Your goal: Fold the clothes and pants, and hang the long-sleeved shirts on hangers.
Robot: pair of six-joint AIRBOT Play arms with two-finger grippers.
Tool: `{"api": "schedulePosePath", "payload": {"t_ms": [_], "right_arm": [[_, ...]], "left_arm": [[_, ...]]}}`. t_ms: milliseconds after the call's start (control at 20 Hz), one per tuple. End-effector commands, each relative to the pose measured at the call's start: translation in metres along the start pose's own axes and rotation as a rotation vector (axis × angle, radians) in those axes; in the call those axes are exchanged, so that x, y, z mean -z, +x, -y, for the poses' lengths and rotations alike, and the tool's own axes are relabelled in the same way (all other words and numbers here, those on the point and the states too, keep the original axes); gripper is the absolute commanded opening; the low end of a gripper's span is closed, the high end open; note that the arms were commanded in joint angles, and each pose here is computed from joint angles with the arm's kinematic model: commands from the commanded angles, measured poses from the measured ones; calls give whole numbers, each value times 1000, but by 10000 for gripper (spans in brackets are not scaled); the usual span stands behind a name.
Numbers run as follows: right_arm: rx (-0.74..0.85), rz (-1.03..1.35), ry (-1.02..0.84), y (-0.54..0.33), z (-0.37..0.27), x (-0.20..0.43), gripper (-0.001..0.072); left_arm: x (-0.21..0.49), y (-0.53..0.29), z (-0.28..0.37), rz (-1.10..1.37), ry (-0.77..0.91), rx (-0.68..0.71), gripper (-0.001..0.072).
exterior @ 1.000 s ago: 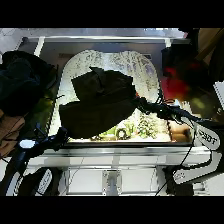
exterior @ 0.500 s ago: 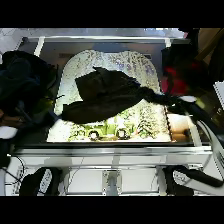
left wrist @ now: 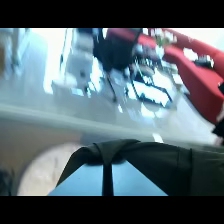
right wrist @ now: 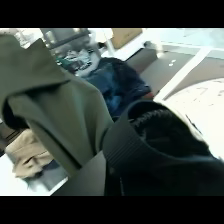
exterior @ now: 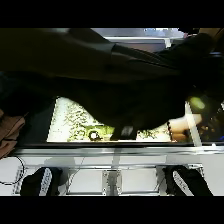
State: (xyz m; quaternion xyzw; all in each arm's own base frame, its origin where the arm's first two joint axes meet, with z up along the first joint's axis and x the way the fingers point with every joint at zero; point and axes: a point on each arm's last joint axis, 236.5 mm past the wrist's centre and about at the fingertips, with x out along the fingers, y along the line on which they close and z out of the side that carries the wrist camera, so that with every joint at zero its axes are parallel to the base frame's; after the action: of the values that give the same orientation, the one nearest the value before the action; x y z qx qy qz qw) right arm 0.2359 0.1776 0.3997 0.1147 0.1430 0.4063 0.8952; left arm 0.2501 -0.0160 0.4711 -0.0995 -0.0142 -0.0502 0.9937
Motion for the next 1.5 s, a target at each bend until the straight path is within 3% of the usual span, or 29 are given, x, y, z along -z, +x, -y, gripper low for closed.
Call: {"api": "schedulePosePath", "payload": {"t_ms": [0, 300, 550, 700, 850, 900, 950, 1000, 1050, 1100, 1250, 1450], "right_arm": [[-4, -74, 31, -19, -26, 5, 20], [-19, -362, 315, 68, 85, 86, 18], [-48, -583, 654, 167, 188, 215, 20], [94, -463, 723, 230, 264, 257, 21], [252, -272, 711, 268, 334, 256, 21], [306, -206, 673, 274, 354, 245, 33], [359, -140, 625, 277, 372, 230, 240], [389, -84, 601, 277, 384, 211, 558], [404, -49, 569, 272, 392, 193, 582], [405, -47, 520, 265, 397, 178, 567], [342, -216, 419, 220, 399, 169, 550], [174, -686, 467, 142, 358, 253, 540]], "left_arm": [[-43, -22, 16, 71, 99, -17, 7], [73, 98, -18, -378, -96, 141, 7], [261, 211, -34, -842, -52, 124, 7], [364, 270, -37, -949, -93, 85, 7], [402, 323, -56, -844, -239, -9, 8], [405, 335, -55, -804, -278, -6, 9], [407, 343, -53, -778, -312, -2, 16], [406, 348, -53, -760, -327, 1, 191], [404, 349, -53, -751, -326, 0, 605], [399, 346, -58, -752, -326, -5, 692], [384, 307, -81, -868, -288, -5, 704], [413, 204, -75, -1264, -223, 98, 679]]}}
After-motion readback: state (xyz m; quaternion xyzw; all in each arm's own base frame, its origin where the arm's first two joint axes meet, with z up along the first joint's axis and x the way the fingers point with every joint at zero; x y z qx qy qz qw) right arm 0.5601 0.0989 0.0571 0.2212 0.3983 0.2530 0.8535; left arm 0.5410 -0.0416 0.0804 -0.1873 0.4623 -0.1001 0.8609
